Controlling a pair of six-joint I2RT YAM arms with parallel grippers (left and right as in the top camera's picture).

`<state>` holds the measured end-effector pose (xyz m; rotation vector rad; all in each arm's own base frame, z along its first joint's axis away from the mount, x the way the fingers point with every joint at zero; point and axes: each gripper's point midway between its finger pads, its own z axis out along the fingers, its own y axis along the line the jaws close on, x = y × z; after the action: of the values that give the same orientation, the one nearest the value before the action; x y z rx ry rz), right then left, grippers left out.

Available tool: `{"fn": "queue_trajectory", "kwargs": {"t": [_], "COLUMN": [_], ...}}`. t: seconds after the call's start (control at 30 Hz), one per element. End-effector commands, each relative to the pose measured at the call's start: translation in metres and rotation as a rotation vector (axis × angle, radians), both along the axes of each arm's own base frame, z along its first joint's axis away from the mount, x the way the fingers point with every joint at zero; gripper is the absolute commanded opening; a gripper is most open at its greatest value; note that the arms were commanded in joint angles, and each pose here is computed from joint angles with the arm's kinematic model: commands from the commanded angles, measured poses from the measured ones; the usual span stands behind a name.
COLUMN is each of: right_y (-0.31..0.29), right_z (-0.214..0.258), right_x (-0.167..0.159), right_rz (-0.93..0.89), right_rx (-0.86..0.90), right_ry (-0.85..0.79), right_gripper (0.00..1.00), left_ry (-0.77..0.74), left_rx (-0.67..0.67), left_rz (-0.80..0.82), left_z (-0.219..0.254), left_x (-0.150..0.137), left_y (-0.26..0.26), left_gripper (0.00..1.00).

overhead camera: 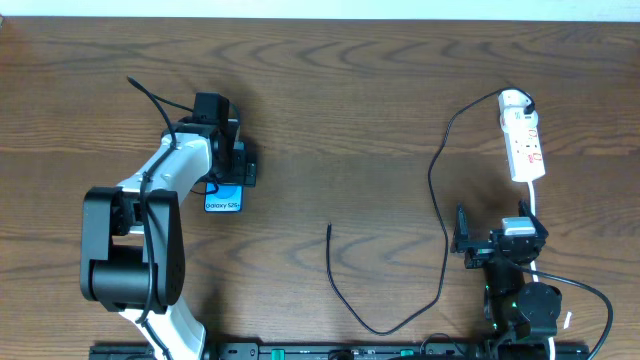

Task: Plug charger to phone and switch on socket
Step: 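Close the left gripper on the phone's top end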

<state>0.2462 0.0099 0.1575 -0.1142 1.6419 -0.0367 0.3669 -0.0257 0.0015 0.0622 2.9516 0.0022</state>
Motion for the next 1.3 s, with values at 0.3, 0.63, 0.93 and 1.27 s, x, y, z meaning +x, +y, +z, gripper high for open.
{"fn": "queue_trajectory", "kwargs": {"t": [0.3, 0.63, 0.93, 1.27], "right_y": [0.0002, 0.0002, 0.0002, 0.0002], "right_z": [-0.0008, -0.0008, -0.0008, -0.0008], "right_x": [-0.0002, -0.0002, -0.0002, -0.0002], "right_rz": [-0.003, -0.003, -0.003, -0.003], "right_rx": [0.011, 0.011, 0.011, 0.011], "right_ry": [0.0, 0.0, 0.0, 0.0], "right_gripper": [0.99, 0.99, 0.99, 0.99], "left_ry": [0.032, 0.037, 0.035, 0.037], "left_rx": [0.005, 0.01, 0.01, 0.017], "left_rz": [-0.02, -0.027, -0.027, -0.026], "left_z": [-0.0093, -0.0116, -0.0119, -0.0126], "left_x": [-0.0093, -0.0118, -0.0117, -0.0125], "left_y": [-0.0003, 0.0005, 0.0005, 0.0016], "left_gripper": [0.95, 0.95, 0.95, 0.95]}}
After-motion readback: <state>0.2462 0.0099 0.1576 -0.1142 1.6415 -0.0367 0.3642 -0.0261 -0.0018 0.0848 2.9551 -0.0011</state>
